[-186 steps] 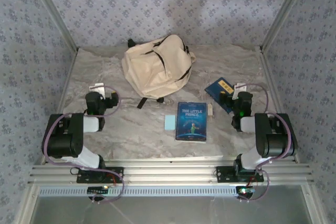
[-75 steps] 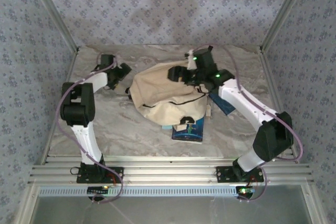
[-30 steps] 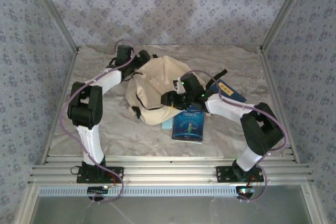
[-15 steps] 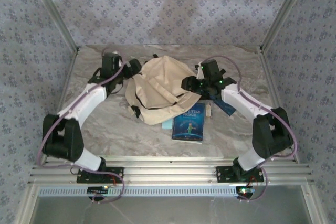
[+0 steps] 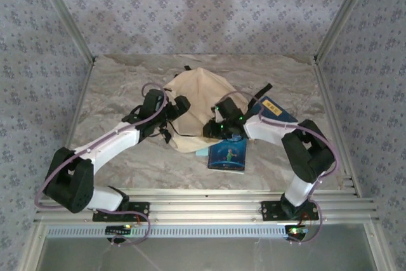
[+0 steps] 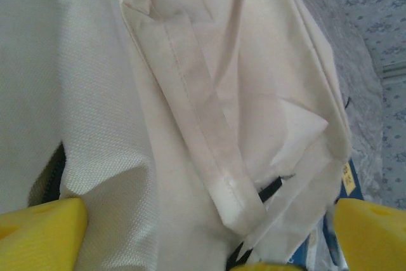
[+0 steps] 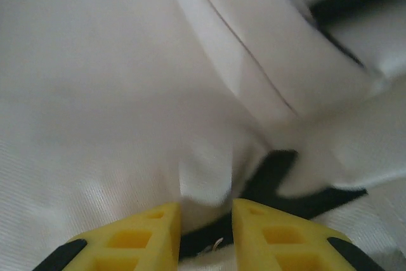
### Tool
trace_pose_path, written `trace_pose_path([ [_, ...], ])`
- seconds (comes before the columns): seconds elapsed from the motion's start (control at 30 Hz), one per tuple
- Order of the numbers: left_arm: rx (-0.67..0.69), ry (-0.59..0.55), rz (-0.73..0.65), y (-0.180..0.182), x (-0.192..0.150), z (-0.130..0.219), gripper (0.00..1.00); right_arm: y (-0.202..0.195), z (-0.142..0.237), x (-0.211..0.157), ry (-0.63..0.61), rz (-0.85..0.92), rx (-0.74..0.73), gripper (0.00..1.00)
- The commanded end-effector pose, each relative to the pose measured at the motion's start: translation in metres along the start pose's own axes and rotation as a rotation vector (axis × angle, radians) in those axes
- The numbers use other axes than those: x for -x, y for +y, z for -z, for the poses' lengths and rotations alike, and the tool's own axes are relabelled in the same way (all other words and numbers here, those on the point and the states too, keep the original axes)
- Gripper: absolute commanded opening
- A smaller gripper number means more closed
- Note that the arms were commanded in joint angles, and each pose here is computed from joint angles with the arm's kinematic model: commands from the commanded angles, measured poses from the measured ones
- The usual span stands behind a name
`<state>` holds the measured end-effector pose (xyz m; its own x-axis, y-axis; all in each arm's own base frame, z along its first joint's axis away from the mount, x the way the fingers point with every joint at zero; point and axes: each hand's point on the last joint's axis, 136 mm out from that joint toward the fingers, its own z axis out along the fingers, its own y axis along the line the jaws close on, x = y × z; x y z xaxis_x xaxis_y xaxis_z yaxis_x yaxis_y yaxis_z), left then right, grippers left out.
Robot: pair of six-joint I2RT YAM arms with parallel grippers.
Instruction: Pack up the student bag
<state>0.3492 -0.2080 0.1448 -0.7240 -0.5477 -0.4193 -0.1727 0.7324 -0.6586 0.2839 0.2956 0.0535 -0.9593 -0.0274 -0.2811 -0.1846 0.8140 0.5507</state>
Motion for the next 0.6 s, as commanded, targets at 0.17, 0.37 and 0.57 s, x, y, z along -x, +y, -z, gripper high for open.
trace_pose_path([
  [0.17,0.292,-0.015,0.029,0.099,-0.007,-0.054,1.0,-0.025,-0.021,-0.052,0.114,-0.09,-0.084,0.31],
  [0.37,0.371,-0.106,-0.008,0.107,0.045,-0.068,1.0,-0.008,-0.019,-0.04,0.124,-0.047,-0.056,0.38],
  [0.57,0.379,-0.073,-0.108,0.097,0.064,-0.066,1.0,0.006,0.038,0.006,-0.024,-0.014,-0.043,0.57],
])
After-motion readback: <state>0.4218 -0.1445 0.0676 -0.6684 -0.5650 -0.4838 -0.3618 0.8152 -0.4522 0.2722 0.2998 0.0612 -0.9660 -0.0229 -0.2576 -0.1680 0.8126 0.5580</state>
